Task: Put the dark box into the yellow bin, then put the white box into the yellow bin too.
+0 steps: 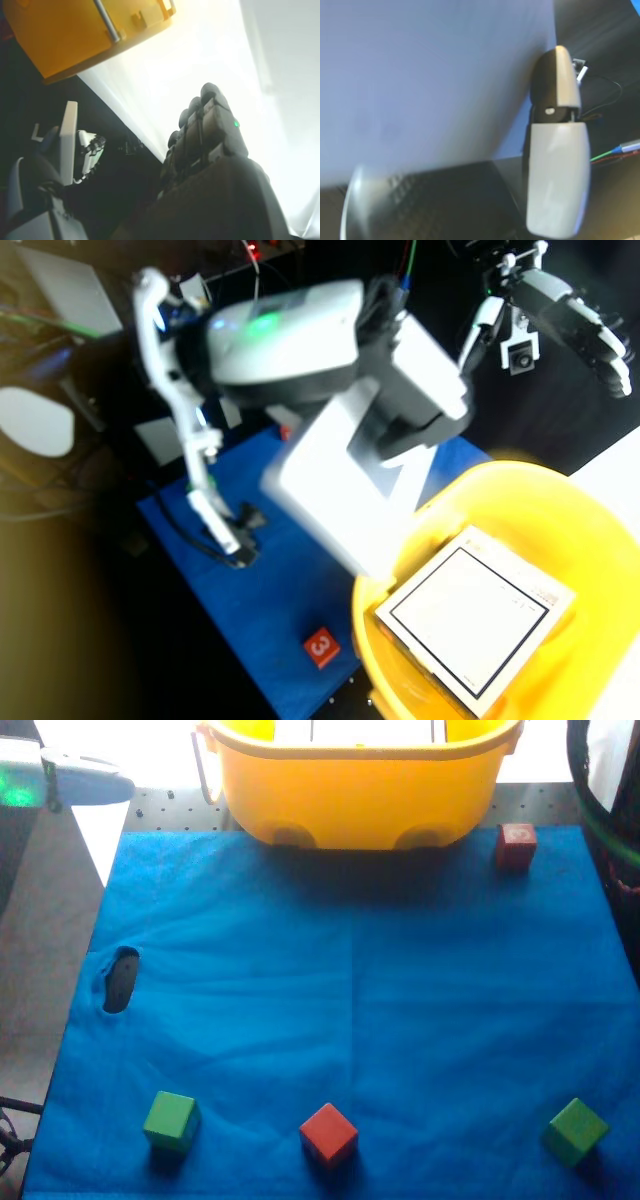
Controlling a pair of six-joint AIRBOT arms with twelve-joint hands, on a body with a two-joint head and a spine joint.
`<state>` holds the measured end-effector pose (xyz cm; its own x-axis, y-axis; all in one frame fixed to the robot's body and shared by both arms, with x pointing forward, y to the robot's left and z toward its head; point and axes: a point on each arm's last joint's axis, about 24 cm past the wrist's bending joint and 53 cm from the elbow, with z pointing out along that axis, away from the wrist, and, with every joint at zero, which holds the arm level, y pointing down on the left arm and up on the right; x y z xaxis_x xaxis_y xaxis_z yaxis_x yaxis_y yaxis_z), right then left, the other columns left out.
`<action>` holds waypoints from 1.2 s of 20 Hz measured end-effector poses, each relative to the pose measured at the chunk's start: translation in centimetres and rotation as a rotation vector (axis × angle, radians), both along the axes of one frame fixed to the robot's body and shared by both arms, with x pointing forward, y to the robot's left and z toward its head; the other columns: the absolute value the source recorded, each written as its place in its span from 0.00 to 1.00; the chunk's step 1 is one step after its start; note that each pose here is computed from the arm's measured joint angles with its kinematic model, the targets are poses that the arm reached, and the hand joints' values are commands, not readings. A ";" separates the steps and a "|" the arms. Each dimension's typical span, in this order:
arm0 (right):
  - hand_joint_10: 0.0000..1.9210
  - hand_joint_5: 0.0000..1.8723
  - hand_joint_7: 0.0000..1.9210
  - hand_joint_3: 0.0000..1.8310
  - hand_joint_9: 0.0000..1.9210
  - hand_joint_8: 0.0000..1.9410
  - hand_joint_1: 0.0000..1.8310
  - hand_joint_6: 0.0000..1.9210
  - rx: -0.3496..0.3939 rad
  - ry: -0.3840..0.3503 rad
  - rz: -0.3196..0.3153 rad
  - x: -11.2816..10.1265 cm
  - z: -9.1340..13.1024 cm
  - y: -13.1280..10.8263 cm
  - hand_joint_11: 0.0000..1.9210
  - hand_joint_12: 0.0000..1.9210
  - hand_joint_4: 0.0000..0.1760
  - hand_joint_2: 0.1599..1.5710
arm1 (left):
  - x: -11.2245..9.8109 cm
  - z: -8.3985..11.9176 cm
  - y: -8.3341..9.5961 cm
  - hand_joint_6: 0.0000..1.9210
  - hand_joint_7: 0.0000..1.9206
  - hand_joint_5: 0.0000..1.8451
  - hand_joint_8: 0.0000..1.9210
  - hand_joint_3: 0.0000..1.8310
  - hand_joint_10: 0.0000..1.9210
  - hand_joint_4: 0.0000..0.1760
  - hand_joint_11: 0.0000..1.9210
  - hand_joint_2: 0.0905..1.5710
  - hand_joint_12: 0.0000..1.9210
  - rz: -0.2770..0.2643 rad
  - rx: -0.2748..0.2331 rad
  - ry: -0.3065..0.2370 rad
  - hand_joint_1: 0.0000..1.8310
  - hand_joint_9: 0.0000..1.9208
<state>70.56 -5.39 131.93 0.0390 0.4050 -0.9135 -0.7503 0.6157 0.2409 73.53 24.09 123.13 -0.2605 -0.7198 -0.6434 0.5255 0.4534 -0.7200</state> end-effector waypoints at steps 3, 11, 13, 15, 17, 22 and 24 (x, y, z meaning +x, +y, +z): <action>0.73 0.61 0.54 0.00 0.43 0.59 0.70 0.23 -0.005 0.002 -0.003 0.4 -0.2 0.2 0.25 0.99 0.00 0.65 | -0.7 0.2 -1.4 0.00 0.04 0.00 0.01 0.00 0.00 0.85 0.04 0.46 0.04 -0.040 -0.019 -0.022 0.49 0.06; 0.61 0.67 0.60 0.00 0.47 0.43 0.69 0.20 -0.012 -0.008 -0.043 2.2 -0.3 -0.8 0.31 0.83 0.00 0.62 | -2.9 2.0 -3.4 0.00 0.04 0.00 0.00 0.00 0.00 0.80 0.01 0.42 0.00 -0.125 -0.080 -0.099 0.53 0.03; 0.50 0.61 0.60 0.00 0.50 0.41 0.68 0.34 0.009 0.006 -0.073 3.3 -0.2 -1.9 0.31 0.76 0.03 0.63 | -3.4 2.3 -3.9 0.00 0.02 0.00 0.00 0.00 0.00 0.78 0.00 0.43 0.00 -0.144 -0.095 -0.112 0.54 0.01; 0.50 0.61 0.57 0.00 0.48 0.47 0.68 0.32 0.029 0.023 -0.097 4.2 -0.3 -2.7 0.33 0.74 0.00 0.64 | -3.8 2.6 -4.2 0.00 0.03 0.00 0.00 0.00 0.00 0.89 0.00 0.43 0.00 -0.156 -0.109 -0.124 0.54 0.01; 0.45 0.60 0.55 0.00 0.47 0.51 0.68 0.33 0.024 0.040 -0.112 4.9 -0.7 -2.8 0.33 0.71 0.00 0.65 | -3.9 2.8 -4.2 0.00 0.04 0.00 0.01 0.00 0.01 0.82 0.01 0.43 0.00 -0.160 -0.114 -0.131 0.54 0.02; 0.54 0.55 0.50 0.00 0.43 0.57 0.66 0.44 0.030 0.080 -0.123 5.8 -1.5 -2.4 0.32 0.78 0.05 0.68 | -4.2 3.0 -4.4 0.00 0.04 0.00 0.00 0.00 0.01 0.65 0.02 0.43 0.01 -0.167 -0.123 -0.138 0.51 0.05; 0.53 0.55 0.49 0.00 0.42 0.58 0.67 0.43 0.032 0.084 -0.116 5.9 -1.7 -1.8 0.31 0.77 0.00 0.68 | -4.3 3.0 -4.6 0.00 0.06 0.00 0.01 0.00 0.01 0.68 0.03 0.42 0.02 -0.176 -0.129 -0.144 0.52 0.05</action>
